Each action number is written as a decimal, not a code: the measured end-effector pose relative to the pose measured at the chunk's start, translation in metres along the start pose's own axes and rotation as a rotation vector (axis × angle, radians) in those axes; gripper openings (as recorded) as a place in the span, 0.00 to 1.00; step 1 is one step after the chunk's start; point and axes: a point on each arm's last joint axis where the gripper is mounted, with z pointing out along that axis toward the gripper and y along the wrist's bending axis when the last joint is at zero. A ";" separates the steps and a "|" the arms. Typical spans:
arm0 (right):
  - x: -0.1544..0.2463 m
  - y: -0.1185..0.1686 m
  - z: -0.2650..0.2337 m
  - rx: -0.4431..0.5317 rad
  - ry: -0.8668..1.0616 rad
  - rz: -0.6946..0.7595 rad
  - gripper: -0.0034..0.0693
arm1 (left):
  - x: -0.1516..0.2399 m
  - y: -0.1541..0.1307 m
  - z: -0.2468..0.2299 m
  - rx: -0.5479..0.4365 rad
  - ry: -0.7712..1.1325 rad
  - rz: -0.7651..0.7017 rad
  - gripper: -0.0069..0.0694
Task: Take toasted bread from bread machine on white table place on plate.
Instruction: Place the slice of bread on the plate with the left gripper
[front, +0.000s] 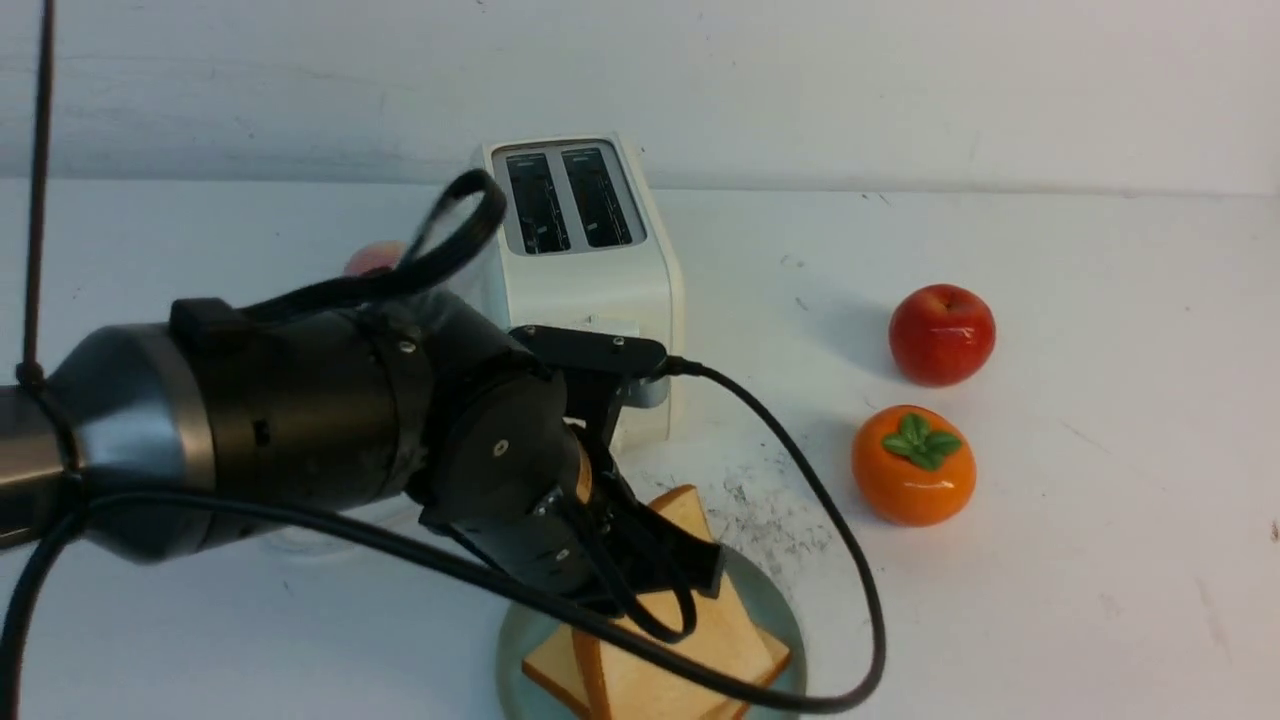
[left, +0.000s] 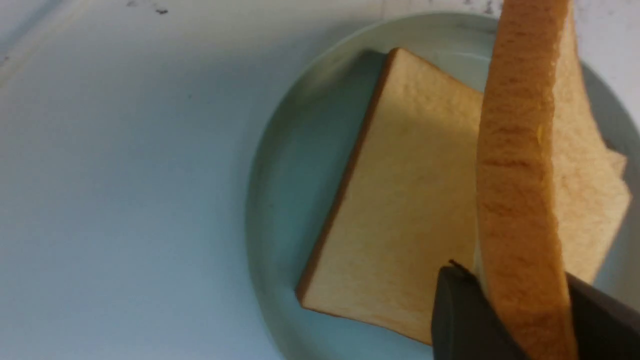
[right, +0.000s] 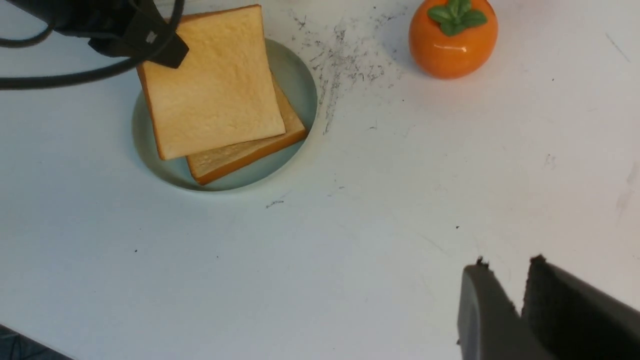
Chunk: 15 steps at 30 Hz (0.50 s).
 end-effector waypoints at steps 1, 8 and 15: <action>0.000 0.000 0.000 0.000 0.000 0.000 0.23 | 0.001 0.000 0.005 -0.009 0.010 0.003 0.38; 0.000 0.000 0.000 0.000 0.003 0.000 0.23 | 0.004 0.002 0.024 -0.039 0.057 0.008 0.58; 0.000 0.000 0.000 0.000 0.003 0.000 0.24 | 0.003 0.006 0.024 -0.079 0.053 0.057 0.65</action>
